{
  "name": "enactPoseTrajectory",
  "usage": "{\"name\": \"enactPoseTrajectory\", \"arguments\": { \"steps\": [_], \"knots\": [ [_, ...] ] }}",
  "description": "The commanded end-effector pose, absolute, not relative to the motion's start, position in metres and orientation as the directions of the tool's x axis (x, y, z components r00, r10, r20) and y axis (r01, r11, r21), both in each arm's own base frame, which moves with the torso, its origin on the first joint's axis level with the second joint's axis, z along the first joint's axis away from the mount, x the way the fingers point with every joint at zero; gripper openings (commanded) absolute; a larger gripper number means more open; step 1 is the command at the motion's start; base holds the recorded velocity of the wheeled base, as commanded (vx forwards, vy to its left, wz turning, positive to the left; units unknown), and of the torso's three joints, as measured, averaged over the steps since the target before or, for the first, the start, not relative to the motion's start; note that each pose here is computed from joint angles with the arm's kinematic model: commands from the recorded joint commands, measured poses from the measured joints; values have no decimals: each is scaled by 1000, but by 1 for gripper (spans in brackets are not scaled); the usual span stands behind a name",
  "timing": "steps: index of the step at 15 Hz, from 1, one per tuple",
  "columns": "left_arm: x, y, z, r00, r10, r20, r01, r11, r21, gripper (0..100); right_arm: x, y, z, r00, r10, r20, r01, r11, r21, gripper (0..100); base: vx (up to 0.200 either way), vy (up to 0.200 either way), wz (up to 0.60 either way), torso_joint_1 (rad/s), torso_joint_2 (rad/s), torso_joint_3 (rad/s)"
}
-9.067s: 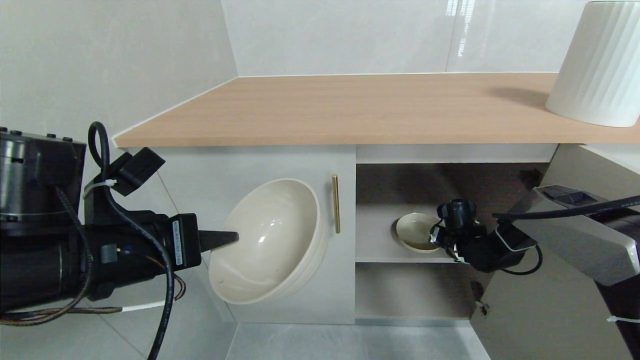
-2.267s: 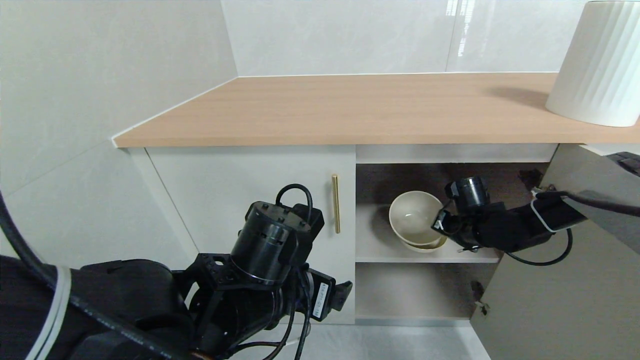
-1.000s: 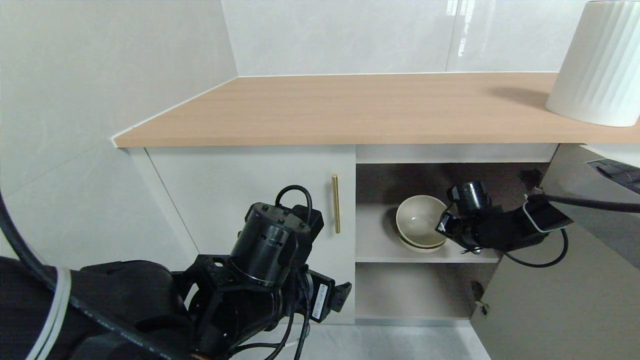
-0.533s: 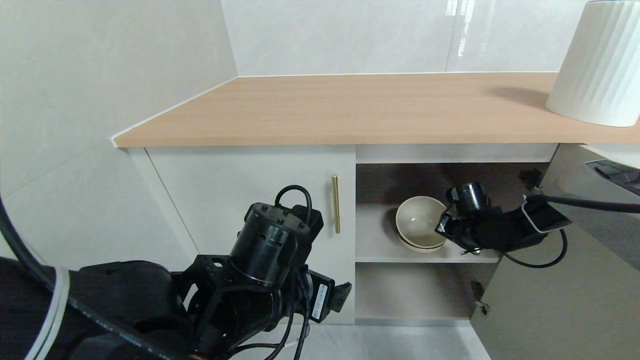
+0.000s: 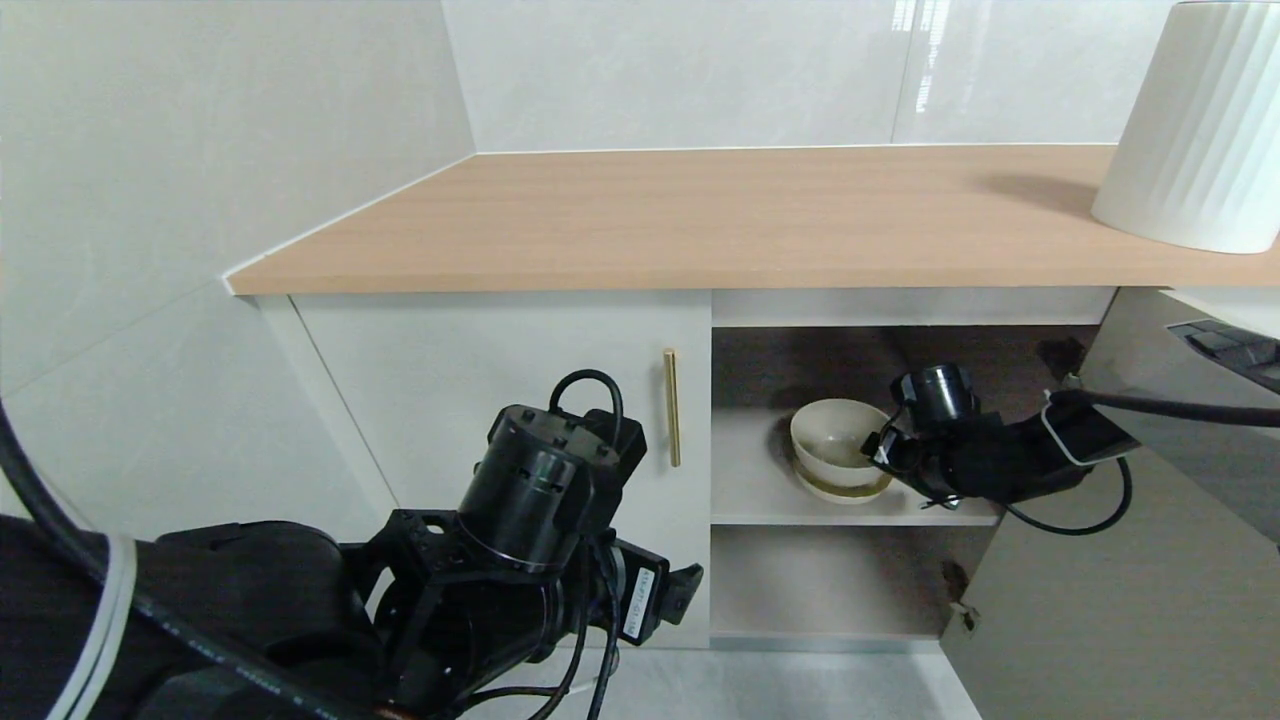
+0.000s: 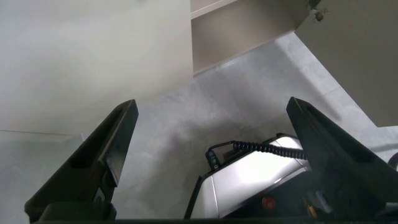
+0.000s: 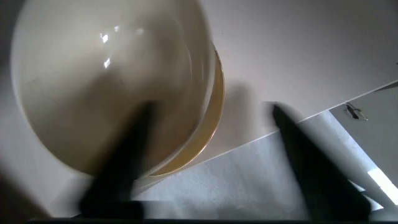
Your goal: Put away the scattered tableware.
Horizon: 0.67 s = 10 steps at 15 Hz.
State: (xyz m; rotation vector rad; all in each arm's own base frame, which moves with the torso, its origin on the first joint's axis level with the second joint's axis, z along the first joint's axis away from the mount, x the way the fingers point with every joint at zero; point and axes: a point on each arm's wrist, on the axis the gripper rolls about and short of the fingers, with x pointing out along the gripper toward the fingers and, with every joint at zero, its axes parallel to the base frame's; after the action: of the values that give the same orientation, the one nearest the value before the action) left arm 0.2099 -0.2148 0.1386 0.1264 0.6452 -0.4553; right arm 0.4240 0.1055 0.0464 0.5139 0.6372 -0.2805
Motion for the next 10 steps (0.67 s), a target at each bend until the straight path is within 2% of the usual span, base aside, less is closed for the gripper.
{"name": "enactPoseTrajectory", "arguments": {
  "steps": [1, 5, 10],
  "knots": [
    [210, -215, 139, 706, -370, -604, 446, 895, -26, 100, 423, 106, 48, 775, -91, -626, 397, 840, 370, 100, 0, 0, 0, 0, 0, 0],
    [210, -215, 139, 706, -370, -603, 445, 895, -28, 100, 419, 108, 55, 778, -71, -624, 383, 841, 382, 100, 0, 0, 0, 0, 0, 0],
    [209, -213, 142, 716, -368, -594, 438, 898, -28, 100, 392, 113, 94, 751, 36, -659, 317, 856, 408, 100, 0, 0, 0, 0, 0, 0]
  ]
}}
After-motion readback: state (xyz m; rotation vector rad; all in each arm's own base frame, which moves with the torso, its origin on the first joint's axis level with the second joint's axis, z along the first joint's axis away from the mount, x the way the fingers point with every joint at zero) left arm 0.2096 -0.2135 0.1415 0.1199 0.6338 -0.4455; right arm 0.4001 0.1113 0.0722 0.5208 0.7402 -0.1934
